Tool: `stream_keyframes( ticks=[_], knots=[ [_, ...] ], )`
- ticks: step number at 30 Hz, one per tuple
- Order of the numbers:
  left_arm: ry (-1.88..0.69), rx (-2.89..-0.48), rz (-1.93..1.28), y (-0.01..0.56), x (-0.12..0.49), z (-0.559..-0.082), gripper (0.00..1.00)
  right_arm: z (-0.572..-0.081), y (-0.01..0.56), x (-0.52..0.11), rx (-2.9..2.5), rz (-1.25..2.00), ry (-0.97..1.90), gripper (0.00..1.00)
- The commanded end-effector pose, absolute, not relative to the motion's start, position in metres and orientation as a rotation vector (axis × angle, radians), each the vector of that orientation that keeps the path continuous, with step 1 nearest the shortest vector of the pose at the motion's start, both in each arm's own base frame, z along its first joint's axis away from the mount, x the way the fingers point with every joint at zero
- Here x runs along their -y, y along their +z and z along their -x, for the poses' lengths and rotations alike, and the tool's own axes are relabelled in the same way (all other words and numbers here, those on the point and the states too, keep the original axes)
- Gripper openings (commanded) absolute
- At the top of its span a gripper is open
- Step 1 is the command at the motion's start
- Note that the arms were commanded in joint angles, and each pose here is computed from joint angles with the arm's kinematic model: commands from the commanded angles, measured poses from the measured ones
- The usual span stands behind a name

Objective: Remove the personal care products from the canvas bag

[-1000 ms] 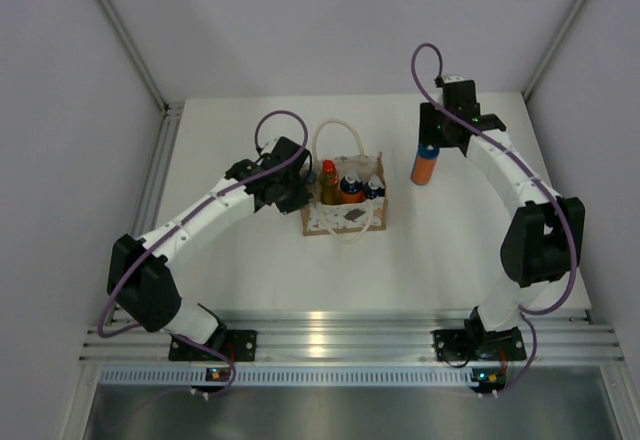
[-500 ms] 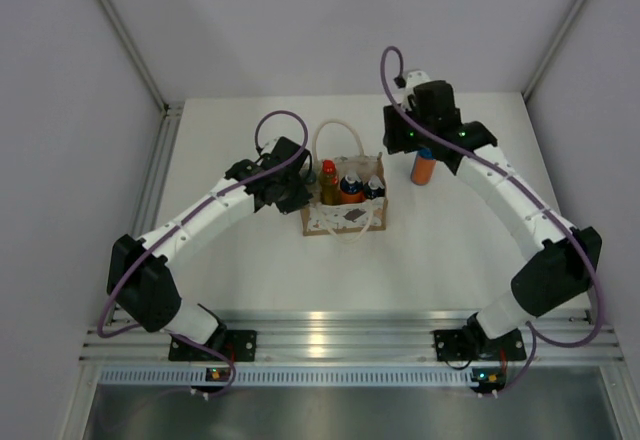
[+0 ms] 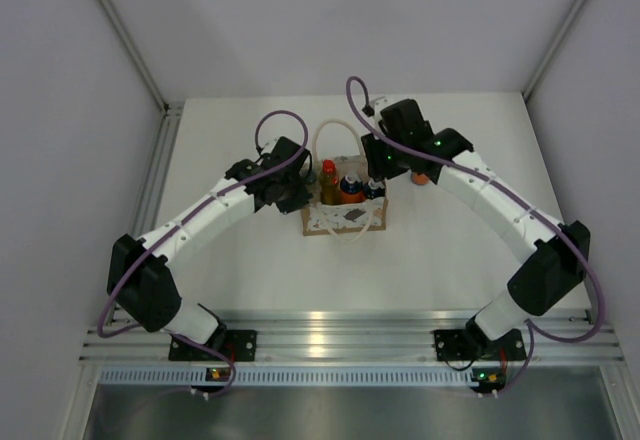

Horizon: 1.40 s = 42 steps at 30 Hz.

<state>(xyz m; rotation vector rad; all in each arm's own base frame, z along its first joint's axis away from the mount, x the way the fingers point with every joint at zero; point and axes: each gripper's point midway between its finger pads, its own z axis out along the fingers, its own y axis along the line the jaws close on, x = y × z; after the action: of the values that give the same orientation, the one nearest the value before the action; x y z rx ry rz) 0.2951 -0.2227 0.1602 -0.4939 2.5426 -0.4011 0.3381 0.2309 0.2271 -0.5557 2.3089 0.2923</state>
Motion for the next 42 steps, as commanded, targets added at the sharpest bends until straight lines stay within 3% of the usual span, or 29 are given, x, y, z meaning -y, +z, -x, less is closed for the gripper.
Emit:
stream_keyframes(
  ticks=[1,16,27,42],
  knots=[
    [-0.374,-2.563,0.468,0.156,0.222,-0.293,0.0,-0.325,0.215,-0.231,-2.37,0.591,0.273,0.4],
    [-0.375,-2.562,0.478,0.156,0.222,-0.295,0.0,-0.333,0.185,-0.236,-2.433,0.639,0.232,0.3],
    [-0.373,-2.565,0.484,0.154,0.222,-0.294,0.0,-0.333,0.192,-0.234,-2.416,0.624,0.229,0.01],
    [-0.374,-2.564,0.484,0.155,0.223,-0.296,0.0,-0.342,0.294,-0.23,-2.228,0.523,0.256,0.0]
  ],
)
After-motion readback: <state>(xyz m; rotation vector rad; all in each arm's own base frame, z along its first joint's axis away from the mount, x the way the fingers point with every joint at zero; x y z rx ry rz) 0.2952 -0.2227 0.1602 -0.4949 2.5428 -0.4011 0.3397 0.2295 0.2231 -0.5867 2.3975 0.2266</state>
